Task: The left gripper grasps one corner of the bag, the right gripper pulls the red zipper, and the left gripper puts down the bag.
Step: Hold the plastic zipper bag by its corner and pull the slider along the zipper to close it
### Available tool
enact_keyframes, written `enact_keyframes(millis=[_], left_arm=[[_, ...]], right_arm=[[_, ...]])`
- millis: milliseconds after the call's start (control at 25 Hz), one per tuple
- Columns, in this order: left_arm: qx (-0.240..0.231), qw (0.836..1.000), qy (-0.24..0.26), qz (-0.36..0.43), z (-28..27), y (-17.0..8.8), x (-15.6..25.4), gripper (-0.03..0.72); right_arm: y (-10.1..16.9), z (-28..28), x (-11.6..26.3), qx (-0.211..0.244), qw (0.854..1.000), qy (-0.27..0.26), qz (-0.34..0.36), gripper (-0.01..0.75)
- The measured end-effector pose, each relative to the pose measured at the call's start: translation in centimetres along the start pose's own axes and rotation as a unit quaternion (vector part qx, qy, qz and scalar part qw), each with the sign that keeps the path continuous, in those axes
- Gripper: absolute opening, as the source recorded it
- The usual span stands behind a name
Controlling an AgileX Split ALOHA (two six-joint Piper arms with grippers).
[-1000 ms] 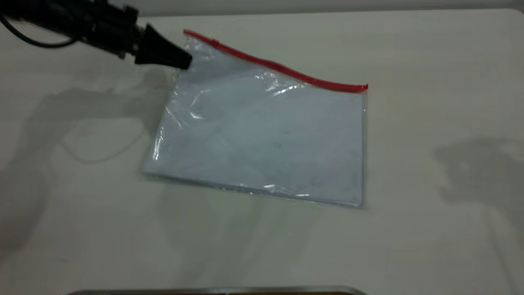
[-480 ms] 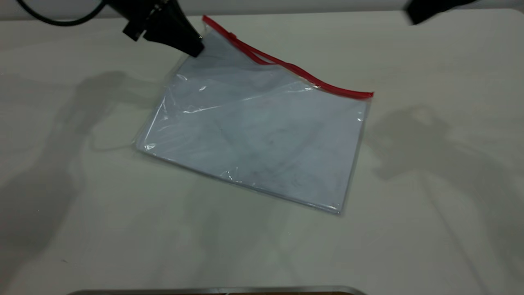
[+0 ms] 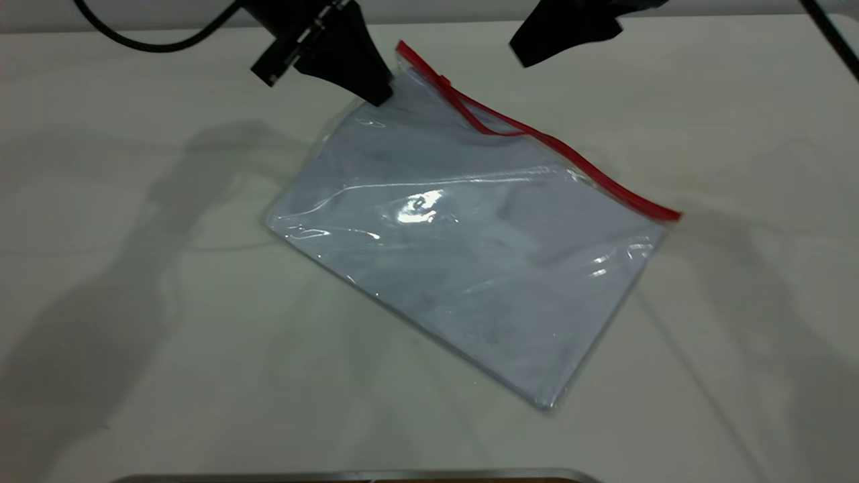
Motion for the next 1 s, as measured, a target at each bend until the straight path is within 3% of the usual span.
enact_keyframes(millis=[200, 680, 800, 1000], left_arm=[[0.01, 1.0, -0.006, 0.02, 1.2, -0.1, -1.3, 0.049], [-0.008, 0.998, -0.053, 0.038, 1.8, 0.4, -3.3, 0.049], [-0.008, 0.998, -0.053, 0.038, 1.8, 0.4, -3.3, 0.049], [-0.008, 0.998, -0.054, 0.038, 1.8, 0.4, -3.3, 0.049]], right_arm=[[0.3, 1.1, 0.2, -0.028, 0.999, -0.016, -0.003, 0.58], [-0.2, 3.3, 1.6, -0.039, 0.998, -0.022, 0.039, 0.565], [-0.2, 3.4, 1.5, -0.038, 0.998, -0.025, 0.044, 0.516], [-0.3, 3.4, 1.4, -0.036, 0.998, -0.03, 0.051, 0.366]])
Point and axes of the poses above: a point on each arm's last joint axis where the gripper is mounted, z pointing out along that axis toward the gripper, y along the wrist's bending axis when the last joint is at zero, x = y × z, the point moved 5 cm from there along z, pointing out along that axis toward the gripper, and after that the axes turned 3 degrees about z, right-handed, at the moved point
